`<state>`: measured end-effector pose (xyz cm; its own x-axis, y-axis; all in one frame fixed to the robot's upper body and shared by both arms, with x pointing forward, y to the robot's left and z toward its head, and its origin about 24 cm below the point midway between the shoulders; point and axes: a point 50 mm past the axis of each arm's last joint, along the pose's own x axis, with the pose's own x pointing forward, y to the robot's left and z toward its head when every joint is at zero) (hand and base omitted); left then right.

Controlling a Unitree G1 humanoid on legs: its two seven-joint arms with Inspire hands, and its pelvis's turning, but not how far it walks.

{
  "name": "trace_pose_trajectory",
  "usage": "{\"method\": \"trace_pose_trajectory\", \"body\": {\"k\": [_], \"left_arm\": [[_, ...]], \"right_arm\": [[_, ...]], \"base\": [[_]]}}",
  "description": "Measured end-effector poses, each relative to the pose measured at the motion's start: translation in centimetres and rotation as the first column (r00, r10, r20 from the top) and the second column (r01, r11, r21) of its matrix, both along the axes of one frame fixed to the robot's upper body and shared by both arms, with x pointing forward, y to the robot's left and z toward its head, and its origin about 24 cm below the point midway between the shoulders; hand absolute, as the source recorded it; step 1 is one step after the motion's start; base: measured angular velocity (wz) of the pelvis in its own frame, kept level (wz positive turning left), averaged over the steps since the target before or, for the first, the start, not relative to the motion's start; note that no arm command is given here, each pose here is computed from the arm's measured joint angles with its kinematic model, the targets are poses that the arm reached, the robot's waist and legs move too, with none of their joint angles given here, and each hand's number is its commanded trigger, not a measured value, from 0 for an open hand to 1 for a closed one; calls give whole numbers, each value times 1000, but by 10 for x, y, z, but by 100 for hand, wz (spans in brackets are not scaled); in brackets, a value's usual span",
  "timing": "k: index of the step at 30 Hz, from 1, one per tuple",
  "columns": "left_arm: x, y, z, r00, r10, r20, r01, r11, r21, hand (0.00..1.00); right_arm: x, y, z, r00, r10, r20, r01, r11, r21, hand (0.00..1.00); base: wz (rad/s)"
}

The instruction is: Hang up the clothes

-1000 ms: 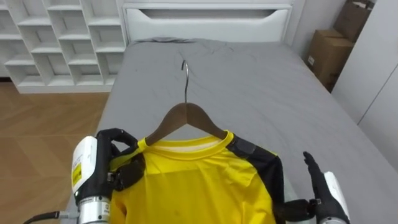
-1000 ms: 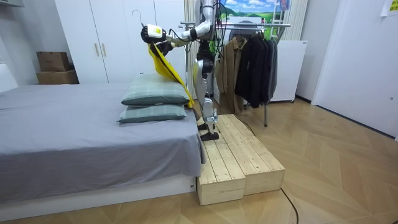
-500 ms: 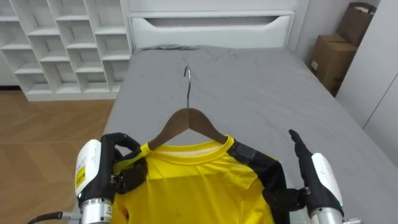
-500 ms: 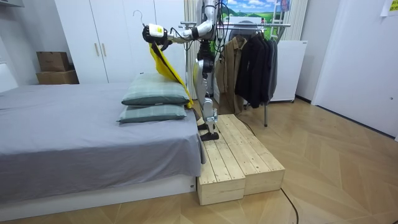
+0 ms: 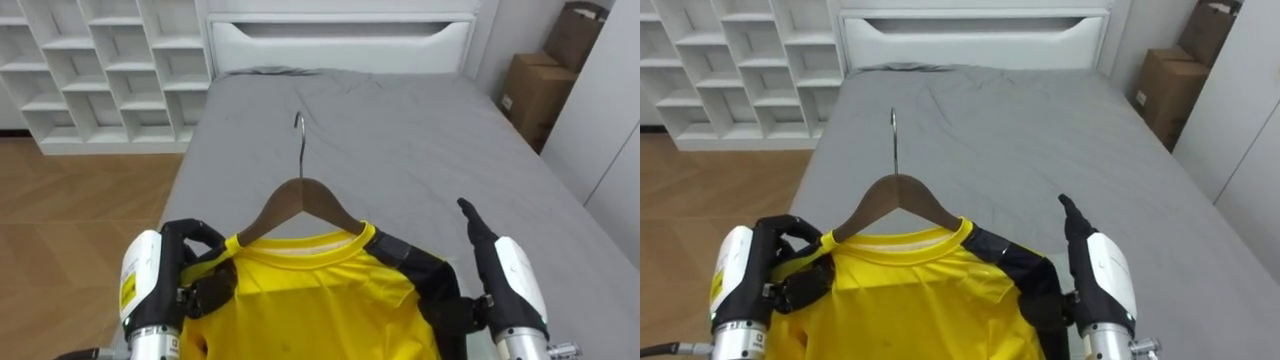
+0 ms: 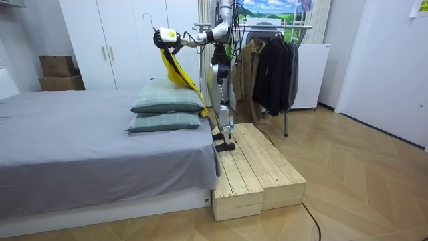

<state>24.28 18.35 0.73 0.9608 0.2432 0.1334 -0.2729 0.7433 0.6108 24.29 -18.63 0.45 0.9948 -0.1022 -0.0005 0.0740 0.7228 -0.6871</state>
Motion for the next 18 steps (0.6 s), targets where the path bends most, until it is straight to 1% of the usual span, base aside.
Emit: {"method": "trace_pose_trajectory", "body": {"k": [4,9,18], "left_arm": [[0,-2,2,1000,-13,9,13,1000,21,100],[0,-2,2,1000,-13,8,13,1000,21,100],[1,-3,2,1000,-14,9,14,1000,20,100]], "right_arm": [[0,0,0,1000,1,0,-1,1000,-3,0],[0,0,1,1000,3,4,-3,1000,-4,0],[4,3,11,999,17,51,-17,1000,2,0]], "base": [[0],[0],[0]]}}
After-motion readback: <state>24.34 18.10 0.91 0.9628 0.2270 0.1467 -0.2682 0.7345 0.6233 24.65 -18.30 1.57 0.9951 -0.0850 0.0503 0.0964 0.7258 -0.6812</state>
